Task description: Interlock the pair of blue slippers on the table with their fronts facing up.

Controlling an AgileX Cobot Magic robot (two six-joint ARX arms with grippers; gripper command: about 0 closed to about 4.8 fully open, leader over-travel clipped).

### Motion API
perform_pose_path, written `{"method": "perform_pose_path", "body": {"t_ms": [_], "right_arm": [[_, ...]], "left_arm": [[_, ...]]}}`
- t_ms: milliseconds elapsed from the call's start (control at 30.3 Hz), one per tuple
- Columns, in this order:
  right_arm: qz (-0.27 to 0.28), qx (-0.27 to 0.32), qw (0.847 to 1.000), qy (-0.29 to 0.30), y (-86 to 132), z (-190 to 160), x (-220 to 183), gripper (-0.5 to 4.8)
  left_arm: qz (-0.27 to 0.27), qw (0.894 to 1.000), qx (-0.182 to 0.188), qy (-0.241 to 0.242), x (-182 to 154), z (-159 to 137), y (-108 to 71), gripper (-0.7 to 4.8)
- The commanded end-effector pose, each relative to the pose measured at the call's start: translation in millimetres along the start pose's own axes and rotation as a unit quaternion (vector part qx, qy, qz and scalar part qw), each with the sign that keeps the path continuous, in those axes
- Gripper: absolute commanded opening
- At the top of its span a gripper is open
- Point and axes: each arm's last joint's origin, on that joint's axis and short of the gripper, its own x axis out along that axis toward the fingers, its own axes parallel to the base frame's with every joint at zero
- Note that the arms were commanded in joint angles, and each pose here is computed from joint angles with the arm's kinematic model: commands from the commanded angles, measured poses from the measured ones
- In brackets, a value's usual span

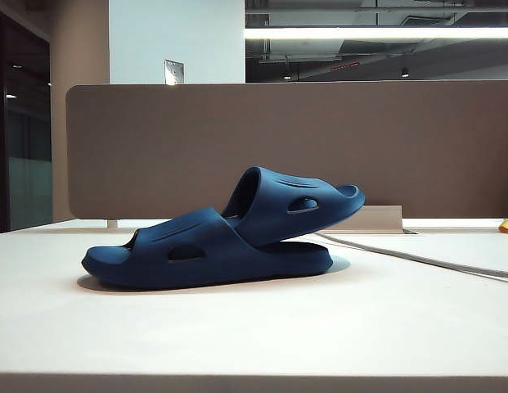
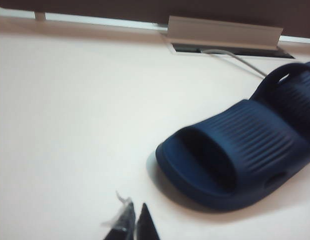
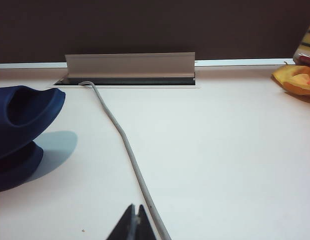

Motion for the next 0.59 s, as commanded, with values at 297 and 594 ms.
{"method": "perform_pose_path", "body": {"t_ms": [297, 594], "right_arm": [[0.000, -0.028, 0.998, 0.063, 0, -13, -1, 0.08], [-0.002, -0.030, 0.993, 0.112, -1, -22, -2, 0.08]], "left_arm": [[0.000, 1.000, -0.002, 0.016, 1, -21, 1.9, 0.13], [0.002, 1.000, -0.007, 0.023, 1, -23, 2.0, 0.18]]}}
